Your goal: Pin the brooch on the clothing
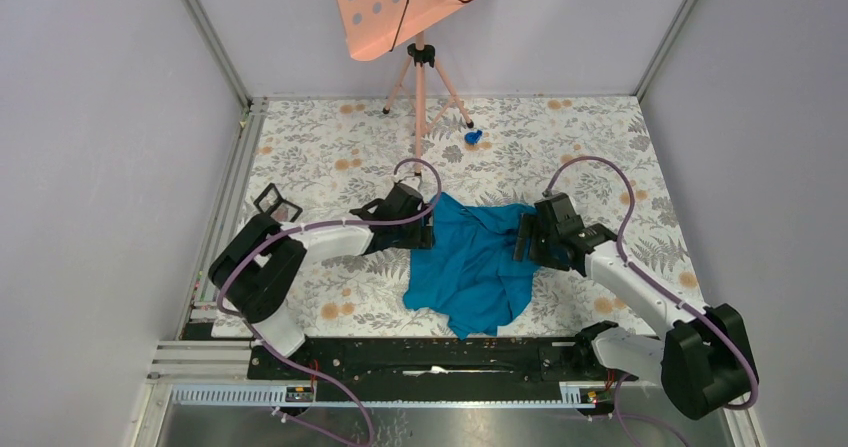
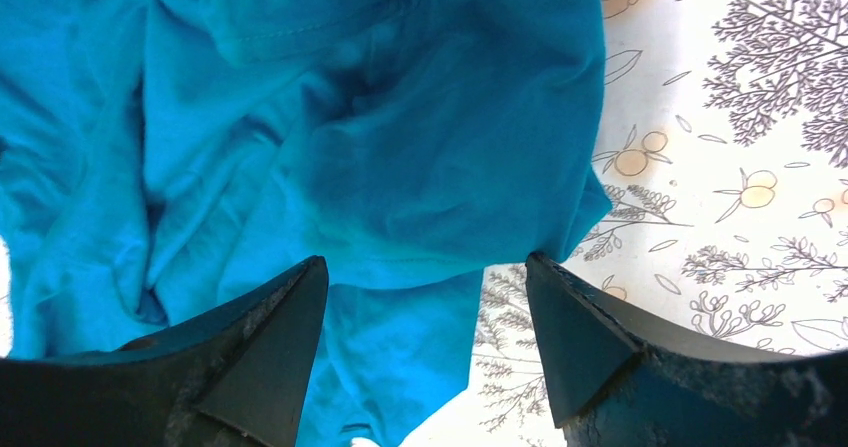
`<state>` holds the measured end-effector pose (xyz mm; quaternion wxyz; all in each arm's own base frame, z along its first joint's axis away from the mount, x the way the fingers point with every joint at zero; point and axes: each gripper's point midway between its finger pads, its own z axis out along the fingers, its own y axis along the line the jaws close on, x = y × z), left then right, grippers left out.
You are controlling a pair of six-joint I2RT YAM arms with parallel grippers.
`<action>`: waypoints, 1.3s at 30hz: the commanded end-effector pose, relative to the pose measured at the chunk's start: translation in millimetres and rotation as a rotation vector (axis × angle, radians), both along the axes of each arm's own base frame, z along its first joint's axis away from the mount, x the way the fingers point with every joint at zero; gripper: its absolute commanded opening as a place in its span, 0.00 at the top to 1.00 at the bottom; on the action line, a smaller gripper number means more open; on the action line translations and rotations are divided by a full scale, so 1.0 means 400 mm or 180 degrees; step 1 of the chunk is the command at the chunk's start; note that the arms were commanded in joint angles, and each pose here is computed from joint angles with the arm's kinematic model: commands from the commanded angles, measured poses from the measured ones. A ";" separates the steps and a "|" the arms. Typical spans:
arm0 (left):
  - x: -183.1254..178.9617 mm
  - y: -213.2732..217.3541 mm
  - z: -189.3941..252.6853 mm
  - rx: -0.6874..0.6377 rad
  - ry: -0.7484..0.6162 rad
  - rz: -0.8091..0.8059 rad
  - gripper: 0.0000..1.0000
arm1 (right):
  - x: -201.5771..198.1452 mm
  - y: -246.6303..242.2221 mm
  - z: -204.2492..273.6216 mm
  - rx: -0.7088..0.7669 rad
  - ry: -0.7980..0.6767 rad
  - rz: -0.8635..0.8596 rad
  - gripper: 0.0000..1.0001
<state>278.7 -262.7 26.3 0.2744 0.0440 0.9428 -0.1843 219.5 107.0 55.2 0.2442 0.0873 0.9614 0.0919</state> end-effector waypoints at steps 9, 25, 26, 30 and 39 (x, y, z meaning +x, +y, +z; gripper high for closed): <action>0.062 -0.003 -0.015 0.0316 -0.0234 0.0100 0.93 | 0.090 -0.036 0.008 -0.0493 -0.0147 -0.0089 0.55; 0.108 0.299 0.648 0.0901 -0.2192 0.1029 1.00 | 0.115 -0.228 0.591 -0.1235 -0.1795 -0.0601 1.00; 0.097 0.319 0.695 0.0889 -0.2317 0.1073 1.00 | 0.110 -0.239 0.637 -0.1240 -0.1936 -0.0660 1.00; 0.032 0.380 0.905 0.0573 -0.2893 0.1095 1.00 | 0.076 -0.268 0.818 -0.1114 -0.2531 -0.0790 1.00; -0.154 0.391 1.289 -0.0067 -0.4137 0.0131 1.00 | -0.076 -0.155 1.170 -0.0074 -0.3914 0.0223 1.00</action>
